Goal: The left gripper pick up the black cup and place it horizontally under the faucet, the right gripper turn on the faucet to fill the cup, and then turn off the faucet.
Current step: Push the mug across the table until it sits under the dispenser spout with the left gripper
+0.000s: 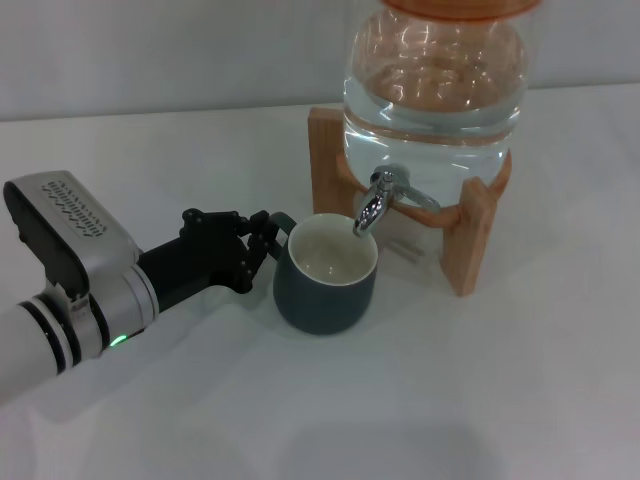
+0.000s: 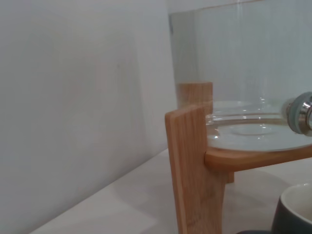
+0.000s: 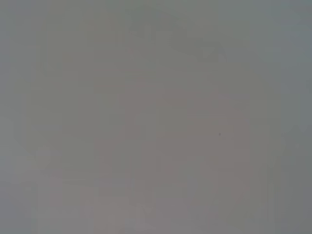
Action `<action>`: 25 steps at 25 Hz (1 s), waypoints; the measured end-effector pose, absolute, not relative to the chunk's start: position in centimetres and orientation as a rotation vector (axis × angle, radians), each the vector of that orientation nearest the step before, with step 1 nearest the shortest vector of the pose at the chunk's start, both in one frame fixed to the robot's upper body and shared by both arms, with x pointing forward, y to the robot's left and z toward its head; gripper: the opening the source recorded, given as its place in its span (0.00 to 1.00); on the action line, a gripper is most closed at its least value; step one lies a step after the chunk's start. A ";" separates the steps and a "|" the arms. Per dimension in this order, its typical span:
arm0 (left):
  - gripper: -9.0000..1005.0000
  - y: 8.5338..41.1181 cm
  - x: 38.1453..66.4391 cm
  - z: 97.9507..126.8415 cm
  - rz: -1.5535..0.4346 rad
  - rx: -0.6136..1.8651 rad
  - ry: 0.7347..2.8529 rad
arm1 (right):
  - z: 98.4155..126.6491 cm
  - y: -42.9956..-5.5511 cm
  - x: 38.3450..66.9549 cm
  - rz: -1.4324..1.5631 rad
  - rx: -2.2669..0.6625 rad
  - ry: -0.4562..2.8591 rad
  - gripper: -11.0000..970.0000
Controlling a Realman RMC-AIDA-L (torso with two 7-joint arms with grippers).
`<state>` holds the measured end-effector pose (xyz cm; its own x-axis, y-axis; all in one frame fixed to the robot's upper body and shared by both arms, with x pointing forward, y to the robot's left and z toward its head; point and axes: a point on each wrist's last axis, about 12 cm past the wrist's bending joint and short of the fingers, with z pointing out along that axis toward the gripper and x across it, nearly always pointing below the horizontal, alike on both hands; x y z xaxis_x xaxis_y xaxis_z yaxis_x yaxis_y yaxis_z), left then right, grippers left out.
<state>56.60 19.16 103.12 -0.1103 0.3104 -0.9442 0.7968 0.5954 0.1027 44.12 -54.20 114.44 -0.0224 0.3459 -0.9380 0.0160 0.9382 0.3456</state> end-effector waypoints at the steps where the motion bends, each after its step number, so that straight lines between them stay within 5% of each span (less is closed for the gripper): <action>1: 0.12 19.1 56.6 103.1 -0.535 0.928 1.687 | 114.5 -54.2 44.1 0.268 0.287 1.578 0.87; 25: 0.12 18.8 56.8 103.3 -0.537 0.935 1.676 | 114.7 -54.2 44.4 0.261 0.272 1.575 0.87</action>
